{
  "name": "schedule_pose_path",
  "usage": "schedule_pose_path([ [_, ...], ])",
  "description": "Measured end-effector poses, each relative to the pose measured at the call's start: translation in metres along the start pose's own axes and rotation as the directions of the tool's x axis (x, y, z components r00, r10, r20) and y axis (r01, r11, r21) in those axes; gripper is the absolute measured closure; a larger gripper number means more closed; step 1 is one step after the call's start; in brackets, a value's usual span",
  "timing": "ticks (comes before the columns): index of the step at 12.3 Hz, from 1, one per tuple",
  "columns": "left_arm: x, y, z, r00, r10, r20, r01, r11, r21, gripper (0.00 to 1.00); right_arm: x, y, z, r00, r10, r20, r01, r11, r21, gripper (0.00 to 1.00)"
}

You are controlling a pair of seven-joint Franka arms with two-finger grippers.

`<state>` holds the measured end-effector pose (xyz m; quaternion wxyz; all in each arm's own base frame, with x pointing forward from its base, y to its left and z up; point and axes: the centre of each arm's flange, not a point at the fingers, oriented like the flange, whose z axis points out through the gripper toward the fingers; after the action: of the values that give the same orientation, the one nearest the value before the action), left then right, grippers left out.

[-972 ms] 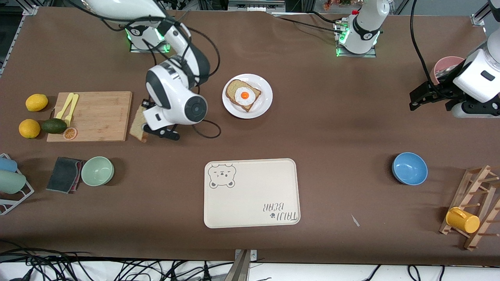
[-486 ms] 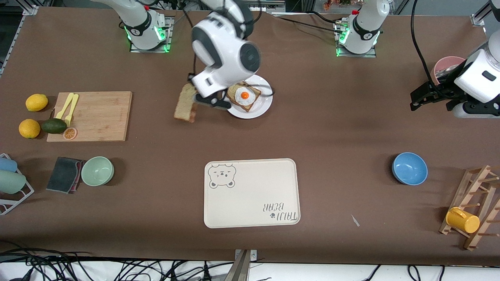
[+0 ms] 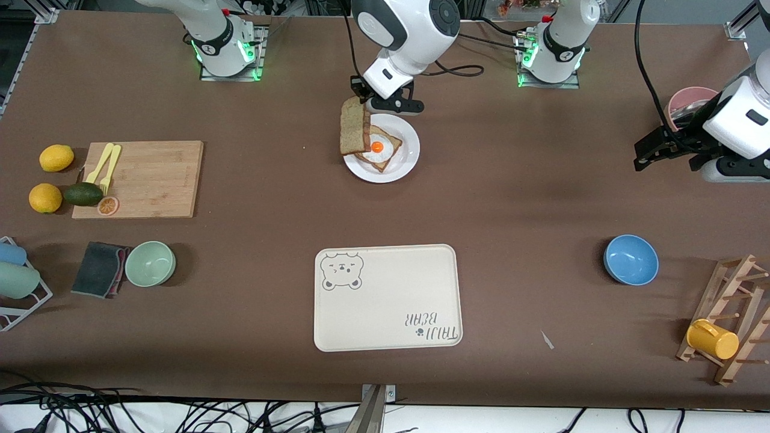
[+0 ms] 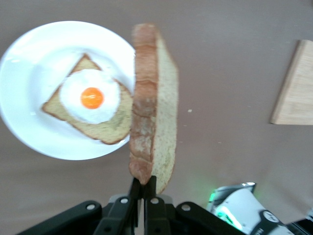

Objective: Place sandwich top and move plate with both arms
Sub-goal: 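Carry the bread slice with the right gripper over the egg toast, then lower the bread slice onto the egg toast and open the right gripper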

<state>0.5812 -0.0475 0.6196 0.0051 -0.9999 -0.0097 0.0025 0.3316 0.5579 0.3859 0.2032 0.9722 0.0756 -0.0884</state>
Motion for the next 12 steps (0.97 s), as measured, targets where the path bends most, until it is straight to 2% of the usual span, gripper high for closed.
schedule_pose_path([
  [2,0.0,0.0,0.0,1.0,0.0,0.0,0.0,1.0,0.0,0.0,-0.008,-0.02,0.009,1.0,0.007,-0.009,-0.007,1.0,0.013,0.94],
  [6,0.0,0.0,0.0,1.0,0.0,0.0,0.0,1.0,0.0,0.0,-0.015,-0.044,0.031,1.0,-0.009,0.004,0.009,1.0,-0.009,0.94],
  [10,0.0,0.0,0.0,1.0,0.001,0.0,-0.001,1.0,0.0,0.0,-0.003,-0.064,0.05,1.0,0.022,-0.012,-0.021,0.999,0.041,0.94],
  [12,0.0,0.001,0.0,1.0,0.001,0.0,-0.001,1.0,0.0,0.0,-0.001,-0.068,0.057,1.0,0.026,-0.007,-0.026,0.999,0.038,0.94],
])
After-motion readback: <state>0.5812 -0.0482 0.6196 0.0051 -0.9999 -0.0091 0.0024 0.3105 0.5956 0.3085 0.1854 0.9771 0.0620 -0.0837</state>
